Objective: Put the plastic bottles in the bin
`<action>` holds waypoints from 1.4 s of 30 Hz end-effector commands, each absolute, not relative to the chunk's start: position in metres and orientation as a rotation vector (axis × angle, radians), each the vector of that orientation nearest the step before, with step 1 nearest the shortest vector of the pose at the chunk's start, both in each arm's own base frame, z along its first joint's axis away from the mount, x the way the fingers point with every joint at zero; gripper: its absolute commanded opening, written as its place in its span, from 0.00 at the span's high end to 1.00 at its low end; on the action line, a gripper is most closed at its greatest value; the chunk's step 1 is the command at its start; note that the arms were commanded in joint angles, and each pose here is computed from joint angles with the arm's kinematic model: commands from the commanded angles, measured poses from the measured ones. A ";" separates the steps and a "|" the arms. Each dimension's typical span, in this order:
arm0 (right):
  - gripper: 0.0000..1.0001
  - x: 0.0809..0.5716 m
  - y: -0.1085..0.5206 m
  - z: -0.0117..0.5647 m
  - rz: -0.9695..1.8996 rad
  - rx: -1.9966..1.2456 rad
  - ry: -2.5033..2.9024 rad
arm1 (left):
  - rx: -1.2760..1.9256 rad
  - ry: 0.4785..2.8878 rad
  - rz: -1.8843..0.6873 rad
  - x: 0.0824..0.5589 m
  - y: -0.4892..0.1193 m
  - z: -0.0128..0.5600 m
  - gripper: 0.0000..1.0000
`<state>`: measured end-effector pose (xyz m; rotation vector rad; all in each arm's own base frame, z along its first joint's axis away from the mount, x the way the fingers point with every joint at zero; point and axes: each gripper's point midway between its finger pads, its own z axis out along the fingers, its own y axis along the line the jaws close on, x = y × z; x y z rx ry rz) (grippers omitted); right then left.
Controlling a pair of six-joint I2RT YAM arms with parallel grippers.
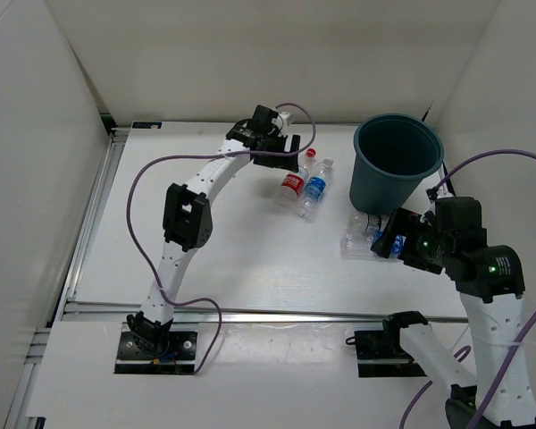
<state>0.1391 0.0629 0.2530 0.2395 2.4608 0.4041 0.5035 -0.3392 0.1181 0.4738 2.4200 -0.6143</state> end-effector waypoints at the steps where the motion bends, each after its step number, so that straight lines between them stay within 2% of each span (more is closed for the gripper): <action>1: 0.01 0.141 0.059 0.261 0.378 0.277 2.450 | 0.497 2.291 -0.556 0.528 -0.342 0.140 0.01; 15: 0.01 0.141 0.048 0.277 0.301 0.332 2.462 | 0.458 2.274 -0.684 0.538 -0.371 0.117 0.01; 26: 0.01 0.141 0.045 0.274 0.267 0.344 2.485 | 0.538 2.313 -0.765 0.510 -0.403 0.093 0.01; 35: 0.01 0.138 0.039 0.274 0.229 0.369 2.489 | 0.534 2.403 -0.732 0.499 -0.394 0.056 0.18; 42: 0.01 0.134 0.038 0.274 0.229 0.369 2.490 | 0.522 2.427 -0.744 0.500 -0.385 0.049 0.30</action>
